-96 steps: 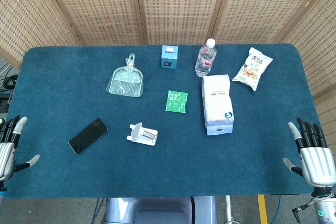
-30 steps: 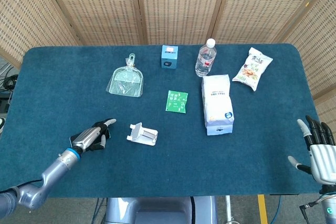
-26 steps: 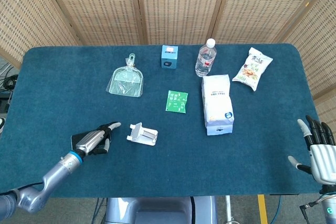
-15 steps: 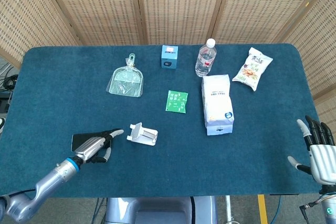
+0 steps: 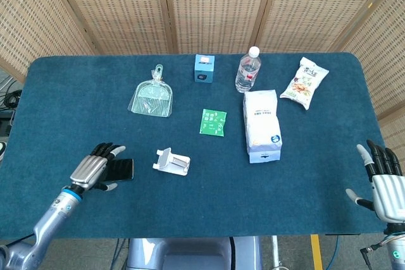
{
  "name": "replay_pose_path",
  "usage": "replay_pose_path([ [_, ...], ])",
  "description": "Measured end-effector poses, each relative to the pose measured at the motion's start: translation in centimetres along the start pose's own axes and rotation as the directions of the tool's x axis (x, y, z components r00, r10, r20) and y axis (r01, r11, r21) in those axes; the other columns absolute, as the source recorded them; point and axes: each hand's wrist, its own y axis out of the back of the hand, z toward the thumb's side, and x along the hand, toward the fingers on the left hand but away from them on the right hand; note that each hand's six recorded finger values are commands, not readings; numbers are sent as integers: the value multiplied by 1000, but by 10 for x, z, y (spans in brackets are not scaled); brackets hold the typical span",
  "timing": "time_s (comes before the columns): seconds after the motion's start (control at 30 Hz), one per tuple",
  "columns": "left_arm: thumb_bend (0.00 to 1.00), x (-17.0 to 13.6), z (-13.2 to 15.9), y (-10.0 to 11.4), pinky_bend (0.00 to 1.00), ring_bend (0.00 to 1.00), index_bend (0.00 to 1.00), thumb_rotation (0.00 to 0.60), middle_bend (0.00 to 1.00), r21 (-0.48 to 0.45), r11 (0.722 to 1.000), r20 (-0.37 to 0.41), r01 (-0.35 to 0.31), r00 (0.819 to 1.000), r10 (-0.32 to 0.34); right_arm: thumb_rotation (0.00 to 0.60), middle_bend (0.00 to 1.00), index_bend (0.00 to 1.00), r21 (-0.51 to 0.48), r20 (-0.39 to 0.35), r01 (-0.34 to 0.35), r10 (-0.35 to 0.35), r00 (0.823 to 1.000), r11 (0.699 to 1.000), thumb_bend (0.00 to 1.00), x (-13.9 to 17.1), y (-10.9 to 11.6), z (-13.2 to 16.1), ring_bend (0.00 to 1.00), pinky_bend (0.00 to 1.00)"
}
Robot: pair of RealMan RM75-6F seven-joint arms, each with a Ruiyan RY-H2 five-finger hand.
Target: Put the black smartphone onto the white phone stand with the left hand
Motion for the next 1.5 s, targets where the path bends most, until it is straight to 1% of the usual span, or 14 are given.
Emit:
replay_pose_path([
  [0.1,95,2,-5,-7,20,32,108,600,121,35,999,-61,-12,998,14,600,0,0,-1,2,0,0,1000,1000,0,0,0,-1,0,0],
  [0.2,100,4,-6,-12,32,38,117,600,128,37,999,-98,-12,995,15,600,0,0,-3,3,-1,1,1000,1000,0,0,0,-1,0,0],
  [0.3,102,8,-6,-15,42,39,118,600,129,32,999,-114,-3,993,7,600,0,0,-4,3,-2,2,1000,1000,0,-1,0,-2,0,0],
  [0.43,103,12,-1,-18,43,40,120,600,129,22,1000,-115,10,993,-8,600,0,0,-7,4,-2,2,1000,1000,0,-1,0,-2,0,0],
  [0.6,105,14,9,-18,43,40,121,600,129,-5,1000,-97,21,995,-21,600,0,0,-10,8,-3,3,1000,1000,0,-1,0,-3,0,0],
  [0.83,109,19,18,-19,63,61,153,600,150,4,999,-95,37,995,-37,600,0,0,-13,7,-4,4,1000,1000,0,-1,0,-3,0,0],
  [0.97,115,21,22,-19,100,107,199,600,195,7,1000,-103,31,994,-30,600,0,0,-13,9,-5,5,1000,1000,0,-2,0,-4,0,0],
  [1.13,117,22,20,-21,136,140,212,600,200,9,999,-127,30,992,-29,600,0,0,-11,6,-8,8,1000,1000,0,-2,-1,-3,0,0],
  [1.4,125,22,19,-21,250,240,242,600,235,11,1000,-150,7,989,-5,600,0,0,-11,7,-10,10,1000,1000,0,-2,-1,-3,0,0],
  [1.5,128,21,19,-22,271,261,257,600,255,25,1000,-162,4,987,0,600,0,0,-13,6,-13,13,1000,1000,0,-2,-2,-3,0,0],
])
